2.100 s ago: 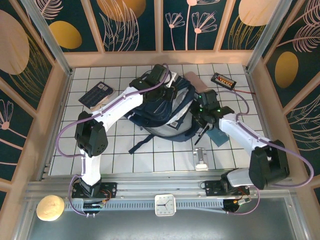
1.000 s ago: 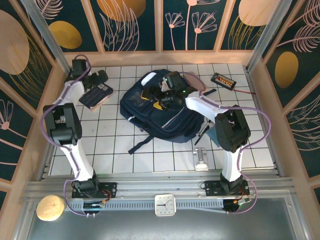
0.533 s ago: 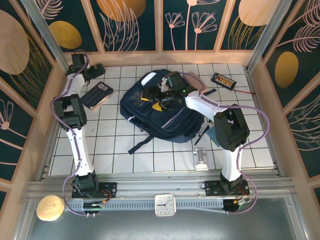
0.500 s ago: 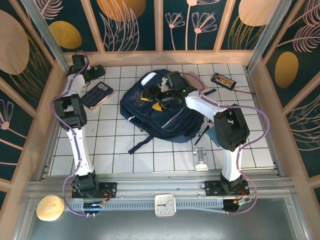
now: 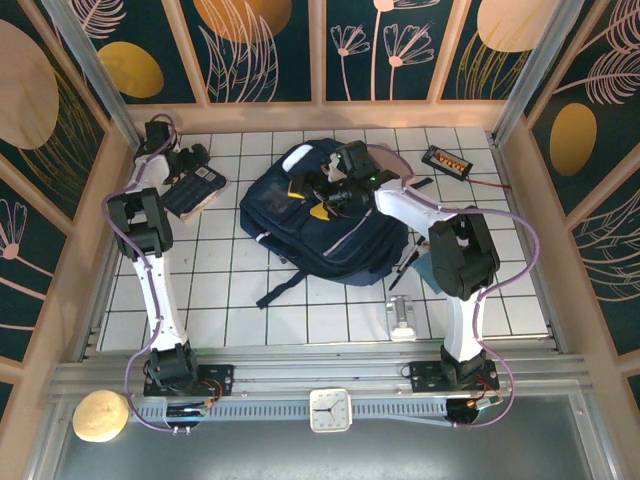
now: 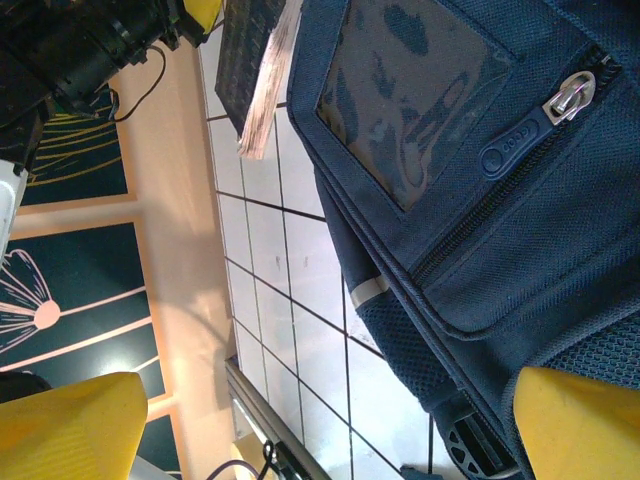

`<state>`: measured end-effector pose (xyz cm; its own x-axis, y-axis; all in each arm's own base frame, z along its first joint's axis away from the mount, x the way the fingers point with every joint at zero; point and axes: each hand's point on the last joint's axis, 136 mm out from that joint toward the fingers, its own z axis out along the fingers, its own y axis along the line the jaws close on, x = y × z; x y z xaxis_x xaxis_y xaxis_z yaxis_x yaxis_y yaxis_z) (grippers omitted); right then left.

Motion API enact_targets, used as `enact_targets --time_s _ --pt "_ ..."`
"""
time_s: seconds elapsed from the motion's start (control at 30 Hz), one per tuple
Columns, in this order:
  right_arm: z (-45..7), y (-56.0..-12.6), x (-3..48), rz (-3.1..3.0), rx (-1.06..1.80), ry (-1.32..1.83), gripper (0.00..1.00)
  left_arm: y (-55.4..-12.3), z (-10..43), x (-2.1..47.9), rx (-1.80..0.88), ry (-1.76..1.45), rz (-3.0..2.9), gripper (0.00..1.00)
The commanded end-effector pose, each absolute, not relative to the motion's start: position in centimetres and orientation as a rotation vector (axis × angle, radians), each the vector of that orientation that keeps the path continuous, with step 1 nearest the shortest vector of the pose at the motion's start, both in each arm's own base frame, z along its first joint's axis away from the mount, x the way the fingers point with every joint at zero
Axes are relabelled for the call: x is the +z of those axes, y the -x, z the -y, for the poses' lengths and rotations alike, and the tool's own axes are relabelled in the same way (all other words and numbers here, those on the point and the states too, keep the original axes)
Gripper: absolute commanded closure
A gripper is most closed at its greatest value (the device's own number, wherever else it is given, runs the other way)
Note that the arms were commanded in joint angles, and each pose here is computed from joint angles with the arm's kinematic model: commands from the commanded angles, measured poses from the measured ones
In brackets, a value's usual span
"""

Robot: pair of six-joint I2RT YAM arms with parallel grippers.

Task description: Pack books, pencil case, and school supplies into a backpack

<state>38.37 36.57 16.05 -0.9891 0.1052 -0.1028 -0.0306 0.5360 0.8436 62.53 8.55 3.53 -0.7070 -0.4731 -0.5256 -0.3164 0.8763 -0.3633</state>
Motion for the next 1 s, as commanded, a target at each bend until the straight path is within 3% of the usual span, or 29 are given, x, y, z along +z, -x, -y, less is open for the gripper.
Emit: enact_targets --time_s 0.0,0.4,0.53,0.7,0.9,0.97 --pt "-37.3 -39.0 17.3 -2.583 1.475 -0.016 0.05 -58.9 -6.8 1.8 -0.408 0.593 -2.519 0.03" --pt "-43.1 -38.9 18.0 -2.533 1.545 0.172 0.05 -48.4 -2.5 1.5 -0.428 0.541 -2.667 0.31" --pt "-45.8 -37.8 16.6 -2.602 1.556 0.251 0.06 -44.3 -0.6 0.6 -0.378 0.5 -2.742 0.36" --pt "-49.4 -36.0 14.7 -2.676 1.506 0.341 0.07 -41.4 0.0 -1.0 -0.394 0.519 -2.771 0.59" --pt "-49.7 -35.3 11.9 -2.727 1.457 0.319 0.08 -41.2 0.9 -2.2 -0.47 0.525 -2.784 0.82" --pt "-50.0 -35.3 11.0 -2.745 1.425 0.333 0.08 -41.4 1.2 -2.0 -0.495 0.519 -2.773 0.94"
